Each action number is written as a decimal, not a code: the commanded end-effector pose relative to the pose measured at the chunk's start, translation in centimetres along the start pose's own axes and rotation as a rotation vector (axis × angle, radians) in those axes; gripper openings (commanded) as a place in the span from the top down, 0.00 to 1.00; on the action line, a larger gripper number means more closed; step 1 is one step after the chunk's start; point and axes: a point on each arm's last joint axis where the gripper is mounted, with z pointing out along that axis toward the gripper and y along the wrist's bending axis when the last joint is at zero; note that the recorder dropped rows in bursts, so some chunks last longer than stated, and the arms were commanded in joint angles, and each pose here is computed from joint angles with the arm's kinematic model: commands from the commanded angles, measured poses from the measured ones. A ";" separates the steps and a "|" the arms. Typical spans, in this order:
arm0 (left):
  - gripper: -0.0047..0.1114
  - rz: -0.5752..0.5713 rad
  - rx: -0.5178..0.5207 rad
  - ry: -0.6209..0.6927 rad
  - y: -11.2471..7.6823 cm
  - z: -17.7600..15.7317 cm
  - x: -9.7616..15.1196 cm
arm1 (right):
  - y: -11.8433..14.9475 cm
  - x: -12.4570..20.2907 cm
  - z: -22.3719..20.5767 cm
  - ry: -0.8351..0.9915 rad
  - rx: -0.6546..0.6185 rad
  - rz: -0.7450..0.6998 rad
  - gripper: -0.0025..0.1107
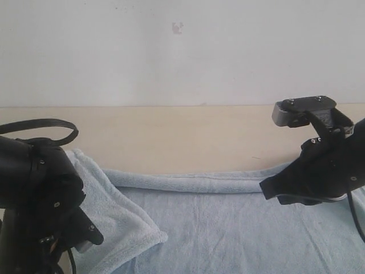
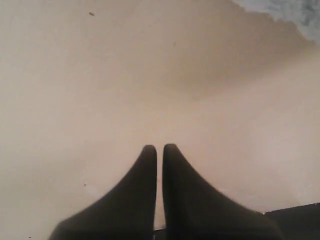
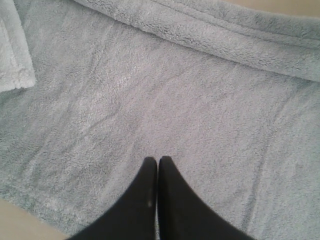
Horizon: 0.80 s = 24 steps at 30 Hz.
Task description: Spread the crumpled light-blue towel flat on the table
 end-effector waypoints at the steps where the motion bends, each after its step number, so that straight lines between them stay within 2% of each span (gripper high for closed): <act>1: 0.93 -0.004 0.016 -0.069 -0.3 0.0 -0.5 | 0.1 0.0 -0.2 -0.015 -0.010 0.015 0.98; 6: 0.93 -0.013 0.031 -0.170 -0.2 -1.3 -1.3 | 0.2 0.0 -0.2 -0.011 -0.011 0.015 0.98; 12: 0.93 -0.027 0.040 -0.323 0.5 -4.6 -1.3 | 0.4 -0.3 -0.2 -0.044 -0.043 0.065 0.98; 16: 0.93 0.076 0.189 -0.580 -0.6 -7.3 -1.7 | 0.5 -0.3 -0.2 -0.048 -0.055 0.067 0.98; 18: 0.93 0.128 0.266 -0.662 -1.3 -7.9 -2.1 | 0.6 -0.3 -0.2 -0.046 -0.056 0.062 0.98; 19: 0.93 0.179 0.272 -0.700 -1.5 -8.1 -2.3 | 0.6 -0.3 -0.2 -0.046 -0.056 0.062 0.98; 24: 0.92 0.264 0.261 -0.695 -2.0 -7.0 -3.6 | 0.6 -0.3 -0.2 -0.047 -0.058 0.064 0.98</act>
